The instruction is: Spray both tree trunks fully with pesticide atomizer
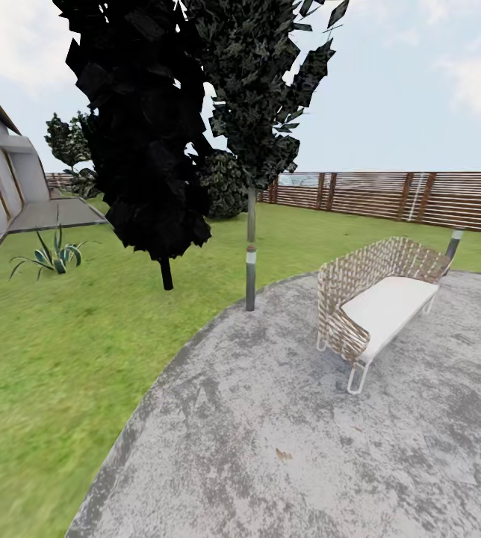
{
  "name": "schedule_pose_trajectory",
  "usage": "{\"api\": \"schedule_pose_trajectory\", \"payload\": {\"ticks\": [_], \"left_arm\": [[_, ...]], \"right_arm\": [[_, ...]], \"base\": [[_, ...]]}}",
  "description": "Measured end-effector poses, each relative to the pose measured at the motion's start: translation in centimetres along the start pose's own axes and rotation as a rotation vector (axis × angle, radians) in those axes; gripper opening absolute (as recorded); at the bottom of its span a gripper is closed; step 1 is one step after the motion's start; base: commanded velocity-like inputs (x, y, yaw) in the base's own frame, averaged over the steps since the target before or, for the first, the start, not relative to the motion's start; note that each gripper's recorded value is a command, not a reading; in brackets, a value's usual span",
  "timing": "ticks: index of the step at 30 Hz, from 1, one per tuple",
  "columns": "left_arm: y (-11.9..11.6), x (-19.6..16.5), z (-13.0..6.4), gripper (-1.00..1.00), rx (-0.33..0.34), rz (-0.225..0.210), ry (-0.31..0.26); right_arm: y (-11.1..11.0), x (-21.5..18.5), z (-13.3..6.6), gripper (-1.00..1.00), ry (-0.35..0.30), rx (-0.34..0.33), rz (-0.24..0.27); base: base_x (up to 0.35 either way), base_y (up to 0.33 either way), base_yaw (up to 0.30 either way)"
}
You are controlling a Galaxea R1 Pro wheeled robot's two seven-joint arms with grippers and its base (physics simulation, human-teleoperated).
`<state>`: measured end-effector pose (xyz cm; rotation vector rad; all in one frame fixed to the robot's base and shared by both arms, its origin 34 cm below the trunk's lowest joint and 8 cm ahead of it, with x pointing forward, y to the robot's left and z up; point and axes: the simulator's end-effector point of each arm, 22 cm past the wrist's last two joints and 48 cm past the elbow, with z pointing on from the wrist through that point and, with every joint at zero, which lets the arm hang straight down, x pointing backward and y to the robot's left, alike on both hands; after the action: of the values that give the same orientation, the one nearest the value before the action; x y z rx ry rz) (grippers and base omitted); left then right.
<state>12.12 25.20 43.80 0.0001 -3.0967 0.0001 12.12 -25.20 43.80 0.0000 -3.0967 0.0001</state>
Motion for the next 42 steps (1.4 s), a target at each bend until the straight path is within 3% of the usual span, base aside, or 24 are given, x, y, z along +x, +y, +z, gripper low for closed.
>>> {"api": "schedule_pose_trajectory", "payload": {"ticks": [4,7,19,25,26,27,28,29,30,42], "left_arm": [[-0.1,-0.1,0.0,1.00,0.003,-0.002,-0.005],[-0.1,-0.1,0.0,1.00,0.003,-0.006,-0.005],[5.1,-8.4,-0.7,1.00,-0.074,-0.010,-0.187],[6.5,-13.4,-1.7,1.00,-0.091,-0.008,-0.289],[6.5,-22.2,-5.3,1.00,-0.093,0.000,-0.613],[6.4,-32.2,-9.7,1.00,-0.093,-0.001,-0.795],[6.4,-36.7,-12.0,1.00,-0.094,-0.006,-0.862],[6.5,-35.6,-11.4,1.00,-0.094,-0.006,-0.845],[6.5,-33.5,-10.3,1.00,-0.094,-0.005,-0.813],[6.4,-32.9,-10.1,1.00,-0.093,-0.009,-0.804]], "right_arm": [[1.4,-2.5,-0.1,1.00,-0.055,-0.015,0.002],[1.2,-2.9,-0.1,1.00,-0.060,-0.013,-0.004],[-3.6,-7.9,-0.7,1.00,-0.198,0.051,0.000],[-4.3,-11.2,-1.3,1.00,-0.279,0.059,-0.003],[-4.2,-17.9,-4.2,1.00,-0.578,0.058,-0.011],[-4.0,-24.7,-7.6,1.00,-0.754,0.057,-0.016],[-3.6,-32.5,-13.3,1.00,-0.961,0.054,-0.026],[-3.4,-33.5,-14.3,1.00,-0.993,0.049,-0.031],[-3.3,-32.9,-13.7,1.00,-0.975,0.047,-0.032],[-3.4,-32.3,-13.2,1.00,-0.959,0.047,-0.031]], "base": [[0.000,0.000,0.000],[0.000,0.000,0.000],[0.000,0.000,0.000],[0.000,0.000,0.000],[0.000,0.000,0.000],[0.000,0.000,0.000],[0.000,0.000,0.000],[0.000,0.000,0.000],[0.000,0.000,0.000],[0.000,0.000,-0.127]]}}
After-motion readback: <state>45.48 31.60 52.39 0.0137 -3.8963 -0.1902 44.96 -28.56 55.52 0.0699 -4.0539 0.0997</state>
